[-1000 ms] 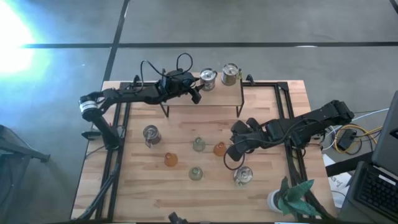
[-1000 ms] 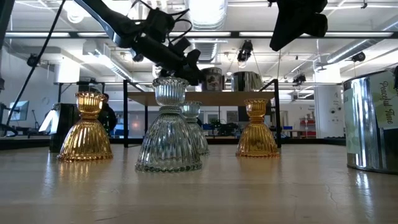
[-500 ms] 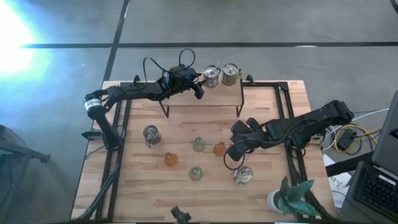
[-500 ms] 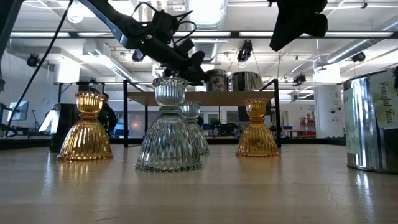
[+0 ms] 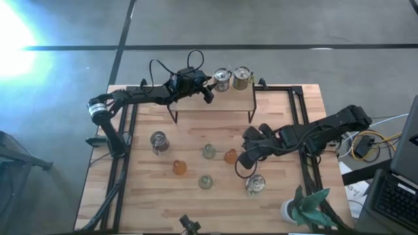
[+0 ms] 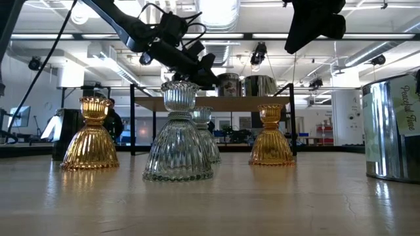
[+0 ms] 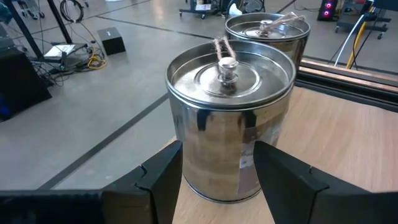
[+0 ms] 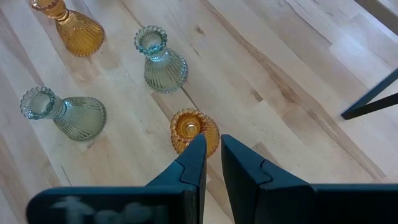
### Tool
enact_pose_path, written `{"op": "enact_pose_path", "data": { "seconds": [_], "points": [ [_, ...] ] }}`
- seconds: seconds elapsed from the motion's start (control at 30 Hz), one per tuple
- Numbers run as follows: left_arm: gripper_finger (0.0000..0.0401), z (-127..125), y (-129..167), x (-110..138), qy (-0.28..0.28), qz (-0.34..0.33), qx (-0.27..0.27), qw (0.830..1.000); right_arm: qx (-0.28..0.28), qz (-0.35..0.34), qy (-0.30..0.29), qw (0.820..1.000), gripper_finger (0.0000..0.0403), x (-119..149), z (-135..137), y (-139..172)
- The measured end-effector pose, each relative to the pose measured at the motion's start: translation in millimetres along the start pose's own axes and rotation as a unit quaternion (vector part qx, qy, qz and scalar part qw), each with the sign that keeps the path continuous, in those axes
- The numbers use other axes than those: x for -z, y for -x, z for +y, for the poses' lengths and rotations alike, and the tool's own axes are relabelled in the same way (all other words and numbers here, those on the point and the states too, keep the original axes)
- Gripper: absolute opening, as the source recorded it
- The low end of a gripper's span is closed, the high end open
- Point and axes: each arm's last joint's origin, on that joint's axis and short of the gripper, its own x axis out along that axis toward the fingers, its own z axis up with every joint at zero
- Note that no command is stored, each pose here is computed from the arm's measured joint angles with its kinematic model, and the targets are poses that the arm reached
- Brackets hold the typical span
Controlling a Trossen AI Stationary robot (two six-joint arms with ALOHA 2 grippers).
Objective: Pick & Place candle stick holders
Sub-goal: Put the silver scented candle on the shelf
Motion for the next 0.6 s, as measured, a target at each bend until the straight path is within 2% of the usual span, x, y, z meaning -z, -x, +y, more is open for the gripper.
{"op": "enact_pose_path", "data": {
  "seconds": [0.6],
  "points": [
    [0.0201,3.0,-0.3,-0.6,0.000,-0.005,0.031,1.000,0.000,0.000,0.007,1.000,0.0043,0.0,0.0,0.0]
  ]
}}
